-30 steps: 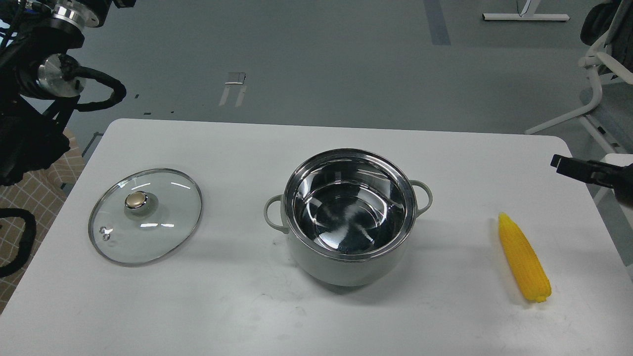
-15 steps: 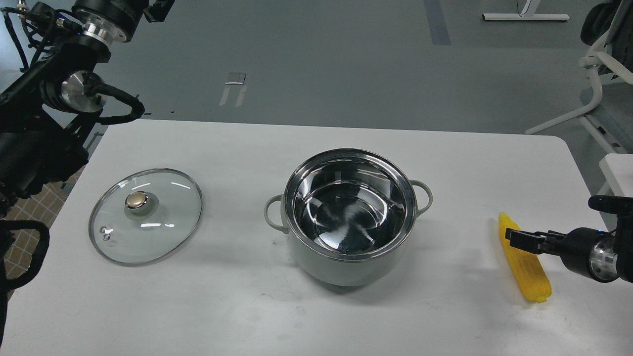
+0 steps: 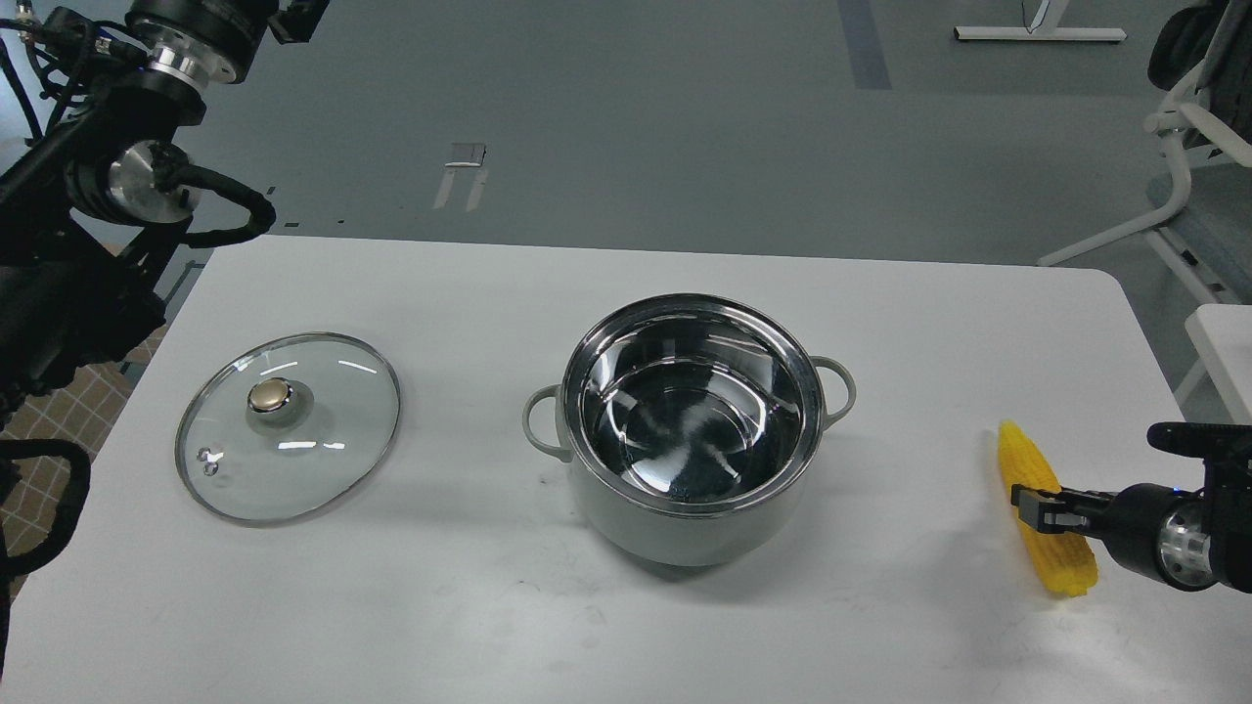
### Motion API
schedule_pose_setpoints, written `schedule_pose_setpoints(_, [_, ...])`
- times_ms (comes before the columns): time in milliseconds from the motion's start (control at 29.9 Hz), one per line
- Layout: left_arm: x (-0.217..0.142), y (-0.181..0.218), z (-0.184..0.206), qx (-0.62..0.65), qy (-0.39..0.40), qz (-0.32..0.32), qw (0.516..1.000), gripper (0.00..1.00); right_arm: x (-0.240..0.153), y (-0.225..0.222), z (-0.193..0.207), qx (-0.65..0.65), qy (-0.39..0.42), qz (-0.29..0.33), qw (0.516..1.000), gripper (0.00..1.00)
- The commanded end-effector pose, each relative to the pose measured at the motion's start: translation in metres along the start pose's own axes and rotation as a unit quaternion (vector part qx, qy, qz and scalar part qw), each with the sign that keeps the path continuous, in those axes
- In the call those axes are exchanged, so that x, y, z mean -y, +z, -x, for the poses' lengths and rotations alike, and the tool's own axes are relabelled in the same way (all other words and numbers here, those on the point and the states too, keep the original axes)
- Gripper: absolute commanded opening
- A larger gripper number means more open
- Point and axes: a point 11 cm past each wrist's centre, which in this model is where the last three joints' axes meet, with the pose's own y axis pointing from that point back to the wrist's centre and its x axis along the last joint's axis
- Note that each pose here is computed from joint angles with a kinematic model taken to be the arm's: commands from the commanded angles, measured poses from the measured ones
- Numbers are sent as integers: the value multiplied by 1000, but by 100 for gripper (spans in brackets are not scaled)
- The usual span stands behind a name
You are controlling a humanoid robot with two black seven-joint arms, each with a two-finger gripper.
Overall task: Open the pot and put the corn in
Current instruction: 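Reach the right gripper down and grasp the yellow corn cob, then lift the corn cob and carry it over the open pot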
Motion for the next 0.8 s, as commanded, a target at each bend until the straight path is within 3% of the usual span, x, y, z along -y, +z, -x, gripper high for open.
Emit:
schedule_pose_setpoints(0, [0,0,0,2,1,0,1000,98,1,-7,-11,6,18,-11,1000,0])
schedule_pose_setpoints(167, [1,1,0,0,1,1,1000,97,-22,-5,-74,31,112,-19,993,0])
schedule_pose_setpoints(267, [2,2,1,-1,-1,3,1000,97,-50,-22,-129,61,192,-66,977,0])
schedule_pose_setpoints(401, [3,3,3,0,-3,3,1000,98,-80,-88,-177,43,253,-171,951,0])
schedule_pose_setpoints(568, [1,8,-2,7,1,5,1000,98,-83,-169,-179,57,258,-298,917,0])
schedule_pose_setpoints(769, [0,16,-8,12,6,11,1000,98,-40,-233,-119,35,154,-347,924,0])
